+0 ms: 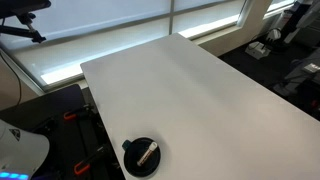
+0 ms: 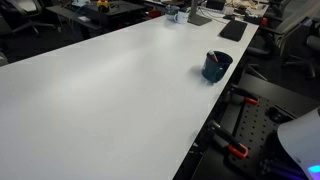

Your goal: Move the sharpie to the table

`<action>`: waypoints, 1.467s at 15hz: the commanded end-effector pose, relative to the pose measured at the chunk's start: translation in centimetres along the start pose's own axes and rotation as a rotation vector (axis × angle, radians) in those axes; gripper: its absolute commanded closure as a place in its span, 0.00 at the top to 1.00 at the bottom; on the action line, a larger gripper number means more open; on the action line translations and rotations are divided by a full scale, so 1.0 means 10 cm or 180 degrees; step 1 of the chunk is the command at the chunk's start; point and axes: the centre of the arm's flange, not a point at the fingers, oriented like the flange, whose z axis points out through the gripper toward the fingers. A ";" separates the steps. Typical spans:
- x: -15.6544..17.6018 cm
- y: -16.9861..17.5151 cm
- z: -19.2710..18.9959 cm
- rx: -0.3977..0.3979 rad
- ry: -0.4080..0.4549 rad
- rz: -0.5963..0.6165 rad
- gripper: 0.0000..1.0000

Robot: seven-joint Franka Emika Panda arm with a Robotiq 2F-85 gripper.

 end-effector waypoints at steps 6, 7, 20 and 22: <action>-0.08 -0.05 0.51 -0.0052 -0.0291 -0.0071 1.00; -0.12 -0.04 0.65 -0.0056 -0.0372 -0.0066 1.00; -0.34 0.34 1.79 -0.0976 -0.0085 -0.0407 1.00; -0.35 0.37 1.83 -0.1224 0.0064 -0.0485 1.00</action>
